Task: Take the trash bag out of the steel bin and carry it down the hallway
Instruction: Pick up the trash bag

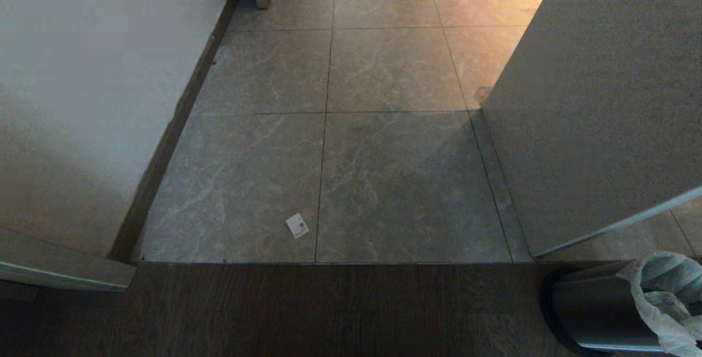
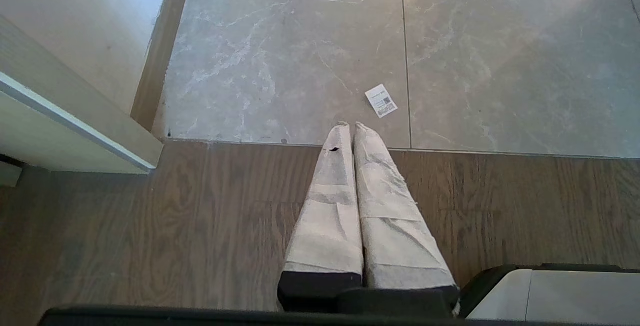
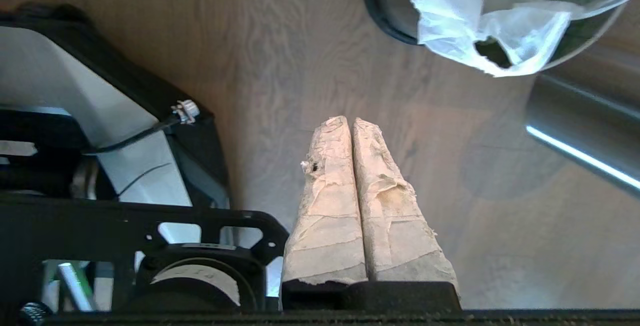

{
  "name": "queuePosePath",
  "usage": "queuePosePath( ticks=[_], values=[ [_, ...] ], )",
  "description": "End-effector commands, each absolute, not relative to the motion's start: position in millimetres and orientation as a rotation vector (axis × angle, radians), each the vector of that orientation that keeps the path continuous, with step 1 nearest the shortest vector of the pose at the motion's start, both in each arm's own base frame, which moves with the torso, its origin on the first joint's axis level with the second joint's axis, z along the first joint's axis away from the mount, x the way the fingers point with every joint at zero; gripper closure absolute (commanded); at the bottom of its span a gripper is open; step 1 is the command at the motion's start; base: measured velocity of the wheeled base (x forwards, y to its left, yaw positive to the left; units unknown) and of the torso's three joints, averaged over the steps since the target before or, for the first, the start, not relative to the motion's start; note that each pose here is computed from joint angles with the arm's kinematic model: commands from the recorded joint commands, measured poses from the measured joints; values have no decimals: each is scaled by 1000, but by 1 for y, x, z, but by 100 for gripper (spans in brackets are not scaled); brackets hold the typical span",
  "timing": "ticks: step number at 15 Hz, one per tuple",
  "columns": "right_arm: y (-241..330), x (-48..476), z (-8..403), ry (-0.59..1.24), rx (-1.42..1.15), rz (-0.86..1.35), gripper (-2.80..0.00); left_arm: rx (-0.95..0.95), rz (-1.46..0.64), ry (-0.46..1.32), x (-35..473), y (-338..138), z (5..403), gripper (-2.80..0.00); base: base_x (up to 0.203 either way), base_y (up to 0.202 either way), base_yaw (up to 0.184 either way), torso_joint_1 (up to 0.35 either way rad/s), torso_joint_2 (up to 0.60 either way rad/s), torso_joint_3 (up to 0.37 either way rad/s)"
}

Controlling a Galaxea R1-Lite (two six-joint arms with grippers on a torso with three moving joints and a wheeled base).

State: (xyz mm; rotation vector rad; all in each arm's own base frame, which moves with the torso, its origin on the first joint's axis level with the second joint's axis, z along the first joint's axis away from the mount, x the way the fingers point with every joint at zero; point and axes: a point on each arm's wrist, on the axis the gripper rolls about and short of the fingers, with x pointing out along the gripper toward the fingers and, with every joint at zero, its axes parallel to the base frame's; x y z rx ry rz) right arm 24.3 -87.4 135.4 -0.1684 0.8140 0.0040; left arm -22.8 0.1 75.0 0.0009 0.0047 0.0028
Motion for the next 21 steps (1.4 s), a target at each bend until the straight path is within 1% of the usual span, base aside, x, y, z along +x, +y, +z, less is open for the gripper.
queuePosePath(
  ticks=[1, 5, 9, 15, 17, 21],
  values=[
    [-94, 25, 130, 815, -127, 37, 0, 2, 3, 5, -23, 0, 75, 0, 0, 0, 0, 0, 0, 0],
    [-118, 27, 121, 822, -109, 39, 0, 2, 3, 5, -23, 0, 75, 0, 0, 0, 0, 0, 0, 0],
    [-177, 32, 107, 826, -102, 16, 0, 2, 3, 5, -23, 0, 75, 0, 0, 0, 0, 0, 0, 0],
    [-247, 39, 94, 801, 90, -97, 0, 0, 3, 5, -23, 0, 75, 0, 0, 0, 0, 0, 0, 0],
    [-269, 42, 82, 784, 63, -143, 0, 1, 3, 5, -23, 0, 75, 0, 0, 0, 0, 0, 0, 0],
    [-269, 59, 61, 810, 8, -186, 0, 2, 3, 5, -23, 0, 75, 0, 0, 0, 0, 0, 0, 0]
  ],
)
